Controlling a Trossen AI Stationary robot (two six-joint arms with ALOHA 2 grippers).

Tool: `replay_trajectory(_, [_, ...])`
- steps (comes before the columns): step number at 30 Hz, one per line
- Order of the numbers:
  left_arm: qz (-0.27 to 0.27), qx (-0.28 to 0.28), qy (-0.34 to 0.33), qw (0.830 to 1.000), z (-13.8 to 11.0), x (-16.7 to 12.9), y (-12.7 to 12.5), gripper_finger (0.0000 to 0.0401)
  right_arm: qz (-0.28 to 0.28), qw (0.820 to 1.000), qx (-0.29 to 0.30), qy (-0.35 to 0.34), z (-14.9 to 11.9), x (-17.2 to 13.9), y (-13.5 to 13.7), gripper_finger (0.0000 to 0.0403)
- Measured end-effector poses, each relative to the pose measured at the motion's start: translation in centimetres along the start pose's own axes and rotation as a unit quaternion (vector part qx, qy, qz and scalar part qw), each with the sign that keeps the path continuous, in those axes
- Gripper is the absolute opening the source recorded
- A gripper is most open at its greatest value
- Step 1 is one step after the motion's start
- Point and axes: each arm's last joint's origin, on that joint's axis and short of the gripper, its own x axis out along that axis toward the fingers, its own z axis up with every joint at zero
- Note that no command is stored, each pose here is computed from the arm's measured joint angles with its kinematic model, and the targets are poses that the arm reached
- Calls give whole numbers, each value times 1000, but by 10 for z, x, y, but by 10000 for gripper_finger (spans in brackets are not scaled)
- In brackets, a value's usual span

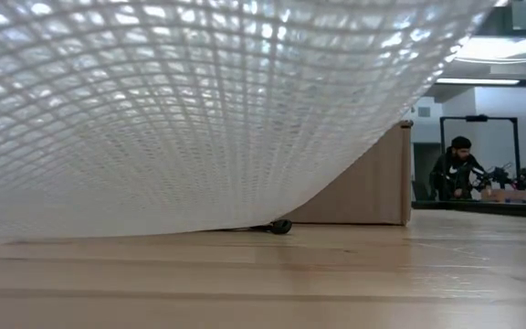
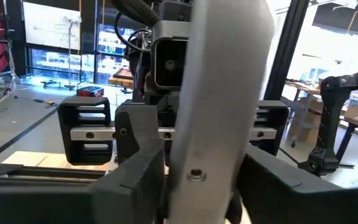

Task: Unpack boxes
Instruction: Open the box using the cutter

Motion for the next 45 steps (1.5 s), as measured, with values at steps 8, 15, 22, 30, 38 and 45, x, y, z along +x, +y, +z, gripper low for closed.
replay_trajectory(8, [6, 17, 20, 1000, -1, -1, 1, 119, -2, 1000, -4, 12, -2, 0, 0, 119])
replay_trajectory(15, [38, 34, 231, 972, 5, -7, 3, 119, -27, 989, -2, 146, 24, -37, -7, 255])
replay_trajectory(22, [49, 45, 361, 930, 32, -2, 3, 119, -38, 986, 6, 159, 42, -61, -10, 274])
replay_trajectory(30, [31, 73, 459, 885, 16, 42, 8, 119, -22, 990, -4, 136, 39, -41, -10, 274])
replay_trajectory(38, [23, 81, 483, 871, 6, 55, 9, 119, 3, 982, -5, 187, 17, -19, -8, 275])
replay_trajectory(45, [22, 80, 486, 870, 6, 55, 7, 119, 2, 977, -15, 211, 5, -6, -12, 275])
